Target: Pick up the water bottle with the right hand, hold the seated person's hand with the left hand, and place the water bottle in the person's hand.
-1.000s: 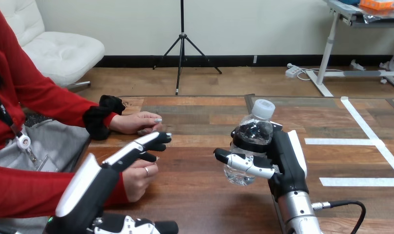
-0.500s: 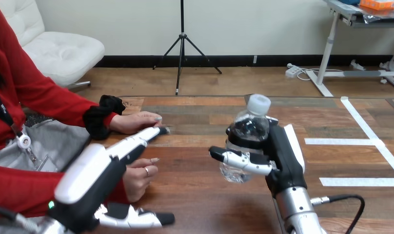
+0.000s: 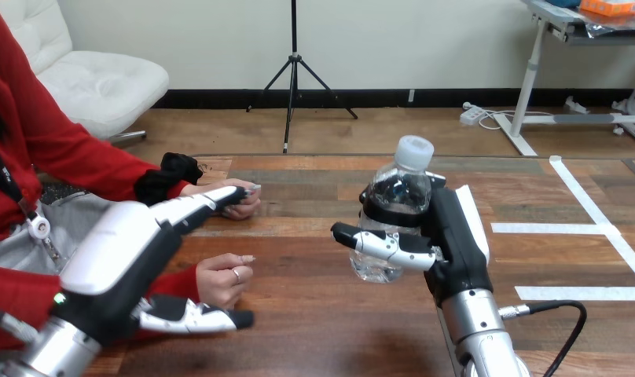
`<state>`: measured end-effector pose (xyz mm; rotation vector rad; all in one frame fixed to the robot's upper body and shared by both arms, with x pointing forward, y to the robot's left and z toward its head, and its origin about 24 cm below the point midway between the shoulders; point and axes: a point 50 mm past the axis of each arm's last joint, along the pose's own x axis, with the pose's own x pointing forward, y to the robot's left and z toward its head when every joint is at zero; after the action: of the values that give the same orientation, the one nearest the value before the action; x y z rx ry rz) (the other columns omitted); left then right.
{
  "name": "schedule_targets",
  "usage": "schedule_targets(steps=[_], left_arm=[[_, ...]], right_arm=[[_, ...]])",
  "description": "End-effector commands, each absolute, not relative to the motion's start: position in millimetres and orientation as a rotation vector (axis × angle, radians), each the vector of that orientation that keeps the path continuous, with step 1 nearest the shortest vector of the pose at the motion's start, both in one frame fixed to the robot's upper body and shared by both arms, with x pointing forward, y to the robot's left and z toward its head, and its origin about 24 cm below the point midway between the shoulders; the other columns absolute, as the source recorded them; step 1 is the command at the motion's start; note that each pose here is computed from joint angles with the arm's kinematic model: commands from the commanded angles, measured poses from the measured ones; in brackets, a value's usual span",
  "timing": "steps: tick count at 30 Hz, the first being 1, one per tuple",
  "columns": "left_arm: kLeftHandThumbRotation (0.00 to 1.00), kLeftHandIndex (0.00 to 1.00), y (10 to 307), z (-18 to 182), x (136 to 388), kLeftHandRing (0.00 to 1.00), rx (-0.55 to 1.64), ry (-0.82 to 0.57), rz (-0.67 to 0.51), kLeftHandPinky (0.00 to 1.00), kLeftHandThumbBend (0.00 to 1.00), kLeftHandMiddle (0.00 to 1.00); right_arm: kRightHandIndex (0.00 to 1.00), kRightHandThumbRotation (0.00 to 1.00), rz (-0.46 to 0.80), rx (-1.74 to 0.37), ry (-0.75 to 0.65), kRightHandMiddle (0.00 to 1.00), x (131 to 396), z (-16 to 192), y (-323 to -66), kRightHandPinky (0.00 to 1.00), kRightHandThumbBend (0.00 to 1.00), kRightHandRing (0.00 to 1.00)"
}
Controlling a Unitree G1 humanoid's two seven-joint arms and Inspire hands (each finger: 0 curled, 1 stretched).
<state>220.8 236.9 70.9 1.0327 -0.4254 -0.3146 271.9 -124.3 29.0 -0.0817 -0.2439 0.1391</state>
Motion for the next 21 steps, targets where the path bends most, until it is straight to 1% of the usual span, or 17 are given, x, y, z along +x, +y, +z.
schedule_targets(steps=[1, 9, 21], left_arm=[[0.36, 0.81, 237, 93, 234, 0.73, 1.120, -0.490, -0.306, 0.67, 1.00, 0.77], [0.37, 0.81, 245, 96, 240, 0.72, 1.193, -0.458, -0.297, 0.65, 1.00, 0.77], [0.40, 0.84, 259, 100, 247, 0.74, 1.292, -0.398, -0.297, 0.65, 1.00, 0.80]], right_arm=[[0.37, 0.04, 0.153, -0.061, -0.347, 0.34, 279, 54, -120, 0.23, 0.87, 0.29], [0.38, 0.03, 0.153, -0.054, -0.352, 0.35, 280, 56, -120, 0.24, 0.86, 0.29], [0.38, 0.05, 0.146, -0.061, -0.354, 0.35, 279, 58, -124, 0.24, 0.86, 0.29]])
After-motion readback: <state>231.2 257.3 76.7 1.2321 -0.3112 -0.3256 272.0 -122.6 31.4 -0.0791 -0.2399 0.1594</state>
